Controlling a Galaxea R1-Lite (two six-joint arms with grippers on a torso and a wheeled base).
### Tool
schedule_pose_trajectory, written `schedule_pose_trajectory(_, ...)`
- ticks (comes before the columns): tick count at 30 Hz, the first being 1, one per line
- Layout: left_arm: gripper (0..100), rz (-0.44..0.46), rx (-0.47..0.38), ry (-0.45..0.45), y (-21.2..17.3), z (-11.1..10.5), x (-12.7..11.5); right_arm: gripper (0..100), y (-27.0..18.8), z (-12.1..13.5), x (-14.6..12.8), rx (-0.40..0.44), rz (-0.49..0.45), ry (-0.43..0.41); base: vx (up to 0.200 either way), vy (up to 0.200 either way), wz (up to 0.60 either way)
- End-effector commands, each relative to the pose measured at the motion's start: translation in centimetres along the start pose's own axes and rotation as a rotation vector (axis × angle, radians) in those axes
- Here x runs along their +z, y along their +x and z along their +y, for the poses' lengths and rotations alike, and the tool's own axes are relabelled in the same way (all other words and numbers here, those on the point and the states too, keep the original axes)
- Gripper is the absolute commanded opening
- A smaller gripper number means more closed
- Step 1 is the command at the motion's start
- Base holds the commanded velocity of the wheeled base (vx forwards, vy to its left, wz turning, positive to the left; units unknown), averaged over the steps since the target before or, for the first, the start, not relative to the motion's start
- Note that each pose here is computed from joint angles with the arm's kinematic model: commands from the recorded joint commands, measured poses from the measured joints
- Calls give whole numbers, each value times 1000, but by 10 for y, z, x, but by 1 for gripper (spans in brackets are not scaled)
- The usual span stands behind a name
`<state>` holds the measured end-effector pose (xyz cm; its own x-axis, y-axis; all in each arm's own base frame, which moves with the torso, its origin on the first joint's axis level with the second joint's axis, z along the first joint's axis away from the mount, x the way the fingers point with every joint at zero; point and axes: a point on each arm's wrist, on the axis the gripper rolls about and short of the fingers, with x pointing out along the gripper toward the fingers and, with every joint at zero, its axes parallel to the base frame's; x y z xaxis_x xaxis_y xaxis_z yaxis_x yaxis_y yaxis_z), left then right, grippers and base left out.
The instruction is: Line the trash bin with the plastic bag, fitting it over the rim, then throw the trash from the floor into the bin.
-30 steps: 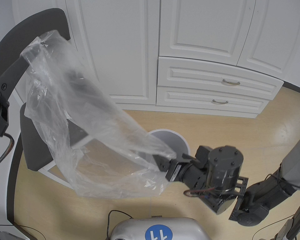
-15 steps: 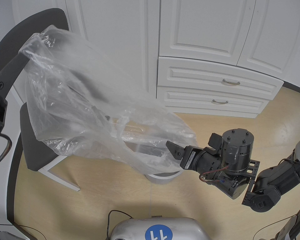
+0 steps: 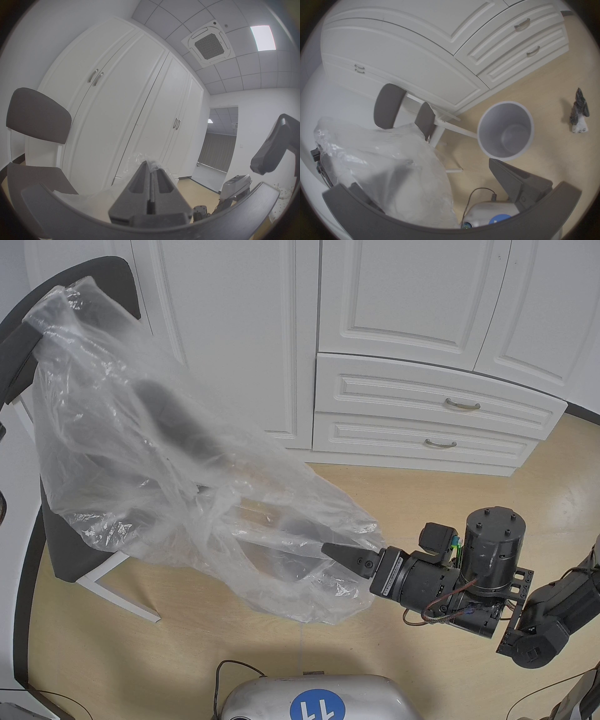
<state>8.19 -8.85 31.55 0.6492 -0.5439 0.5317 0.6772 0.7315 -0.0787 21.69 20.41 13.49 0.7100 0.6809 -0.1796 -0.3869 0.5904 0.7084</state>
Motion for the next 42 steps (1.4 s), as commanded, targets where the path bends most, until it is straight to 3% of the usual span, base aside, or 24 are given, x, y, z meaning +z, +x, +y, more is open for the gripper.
schedule_pose_trajectory(1,0,-25,0,-31,3,0,5,100,8,-20,-24,23,5,0,0,0,0)
schedule_pose_trajectory(6,0,-25,-1,-37,4,-1,5,100,8,-23,-36,134,-77,-4,0,0,0)
schedule_pose_trajectory(13,0,-20,-1,-42,5,-1,4,100,5,-20,-55,137,-6,-22,0,0,0)
schedule_pose_trajectory(42,0,-4,-10,-46,6,-2,0,100,6,-11,-59,156,-14,-76,0,0,0)
